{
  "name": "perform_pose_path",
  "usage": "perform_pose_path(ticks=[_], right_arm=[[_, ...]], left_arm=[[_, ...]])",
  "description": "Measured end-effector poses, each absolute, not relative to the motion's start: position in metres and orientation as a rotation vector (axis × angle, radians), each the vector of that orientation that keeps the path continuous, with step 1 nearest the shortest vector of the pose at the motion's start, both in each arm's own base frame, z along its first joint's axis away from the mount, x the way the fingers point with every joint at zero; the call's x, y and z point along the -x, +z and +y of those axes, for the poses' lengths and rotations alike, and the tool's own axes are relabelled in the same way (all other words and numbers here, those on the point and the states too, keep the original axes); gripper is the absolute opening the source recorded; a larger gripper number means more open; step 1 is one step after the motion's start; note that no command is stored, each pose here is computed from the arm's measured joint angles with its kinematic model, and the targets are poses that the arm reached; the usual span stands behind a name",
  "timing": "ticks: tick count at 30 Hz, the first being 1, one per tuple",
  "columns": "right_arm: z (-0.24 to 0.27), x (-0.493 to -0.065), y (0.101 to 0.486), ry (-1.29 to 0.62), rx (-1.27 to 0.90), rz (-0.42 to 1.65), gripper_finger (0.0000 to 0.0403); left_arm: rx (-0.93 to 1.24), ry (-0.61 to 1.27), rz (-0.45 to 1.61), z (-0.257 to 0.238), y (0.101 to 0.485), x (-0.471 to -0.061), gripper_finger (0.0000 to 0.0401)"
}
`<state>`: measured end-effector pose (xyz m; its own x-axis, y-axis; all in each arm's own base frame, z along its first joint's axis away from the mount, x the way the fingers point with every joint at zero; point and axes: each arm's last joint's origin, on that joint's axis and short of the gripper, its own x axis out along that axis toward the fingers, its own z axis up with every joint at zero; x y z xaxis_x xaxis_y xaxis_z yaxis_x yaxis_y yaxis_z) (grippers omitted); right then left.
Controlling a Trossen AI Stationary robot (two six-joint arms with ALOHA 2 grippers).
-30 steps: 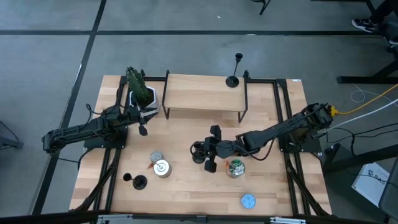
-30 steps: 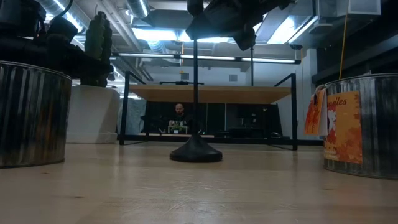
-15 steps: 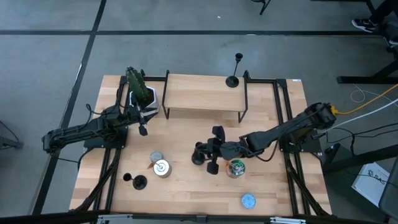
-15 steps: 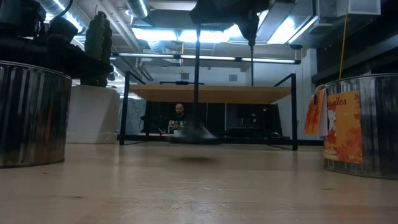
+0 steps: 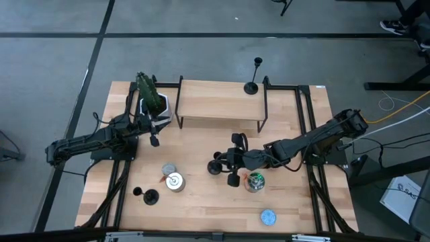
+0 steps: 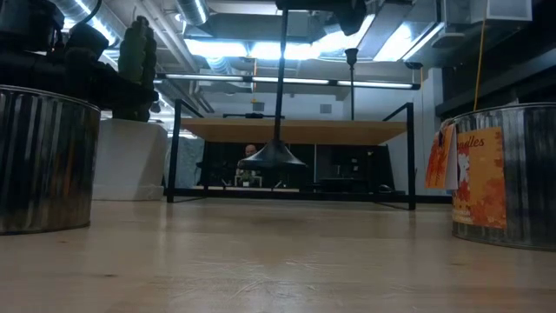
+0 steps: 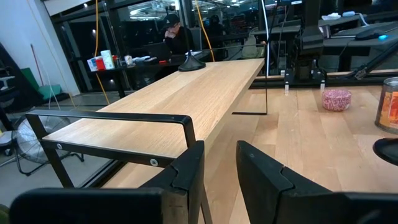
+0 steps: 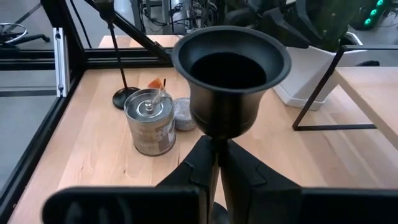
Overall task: Pick & Place candle stick holders
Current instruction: Align the right black candle holder with the other black candle holder on the shelf
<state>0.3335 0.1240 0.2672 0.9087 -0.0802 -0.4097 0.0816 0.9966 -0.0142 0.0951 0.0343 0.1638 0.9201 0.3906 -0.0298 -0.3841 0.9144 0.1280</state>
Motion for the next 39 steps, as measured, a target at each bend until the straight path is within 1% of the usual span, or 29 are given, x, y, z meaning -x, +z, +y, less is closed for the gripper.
perform_pose_path(ticks=[15, 28, 39], right_arm=[[0.119, -0.321, 0.283, -0.076, -0.005, 0.424, 0.0022], [0.118, -0.320, 0.283, -0.082, -0.009, 0.430, 0.0022], [0.113, -0.319, 0.290, -0.151, 0.016, 0.390, 0.0022]], left_arm=[[-0.121, 0.399, 0.055, 0.034, 0.164, -0.095, 0.0088], [-0.121, 0.399, 0.055, 0.034, 0.164, -0.095, 0.0088], [-0.121, 0.399, 0.055, 0.034, 0.164, -0.095, 0.0088]])
